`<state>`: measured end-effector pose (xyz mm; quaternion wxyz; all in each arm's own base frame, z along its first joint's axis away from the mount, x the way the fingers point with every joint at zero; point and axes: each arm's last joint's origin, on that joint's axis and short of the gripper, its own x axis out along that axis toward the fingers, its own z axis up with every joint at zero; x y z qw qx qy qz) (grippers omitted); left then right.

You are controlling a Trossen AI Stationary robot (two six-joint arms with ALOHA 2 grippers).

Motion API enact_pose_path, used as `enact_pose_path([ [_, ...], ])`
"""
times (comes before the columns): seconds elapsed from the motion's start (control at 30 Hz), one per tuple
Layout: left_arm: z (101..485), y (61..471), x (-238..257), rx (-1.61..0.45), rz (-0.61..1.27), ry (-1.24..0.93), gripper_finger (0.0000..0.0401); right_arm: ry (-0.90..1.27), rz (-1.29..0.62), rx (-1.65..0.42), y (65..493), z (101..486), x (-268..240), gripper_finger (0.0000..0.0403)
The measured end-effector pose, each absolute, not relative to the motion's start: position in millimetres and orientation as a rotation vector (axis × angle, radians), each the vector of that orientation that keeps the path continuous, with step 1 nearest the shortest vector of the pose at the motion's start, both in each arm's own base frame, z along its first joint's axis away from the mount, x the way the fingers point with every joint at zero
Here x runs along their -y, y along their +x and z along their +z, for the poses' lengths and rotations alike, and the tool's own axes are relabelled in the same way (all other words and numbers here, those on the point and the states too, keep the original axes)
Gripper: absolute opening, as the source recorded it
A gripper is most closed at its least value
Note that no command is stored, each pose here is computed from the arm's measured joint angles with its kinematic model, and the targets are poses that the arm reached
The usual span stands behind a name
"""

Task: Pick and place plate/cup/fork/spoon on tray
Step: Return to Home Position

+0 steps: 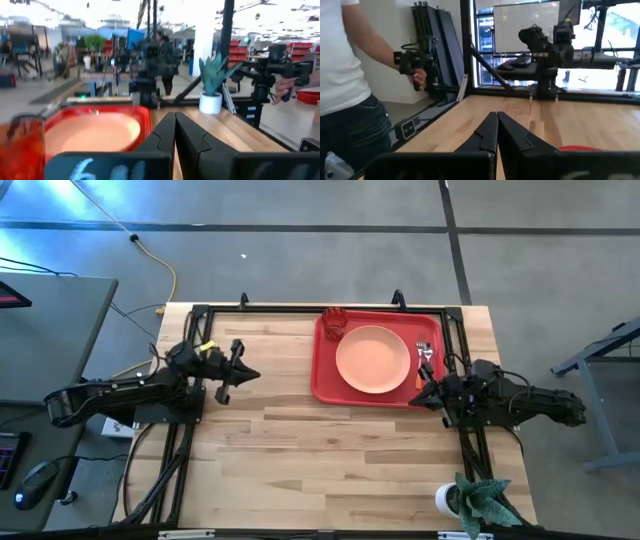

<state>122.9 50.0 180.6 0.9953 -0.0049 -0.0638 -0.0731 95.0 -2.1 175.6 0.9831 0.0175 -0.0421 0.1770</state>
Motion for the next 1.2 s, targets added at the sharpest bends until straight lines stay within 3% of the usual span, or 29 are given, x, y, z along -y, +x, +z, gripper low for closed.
enact_pose_path([
  [0.53,191.0,121.9,-24.9,0.201,-0.416,0.008,0.0,-0.123,0.299,0.268,91.5,191.2,2.7,0.0],
  [0.93,211.7,93.2,-30.3,0.313,-0.393,-0.066,0.0,-0.041,0.302,0.241,91.7,189.8,4.3,0.0],
  [1.2,212.1,90.1,-31.1,0.353,-0.259,-0.176,0.0,-0.076,0.328,0.245,91.4,189.7,3.4,0.0],
])
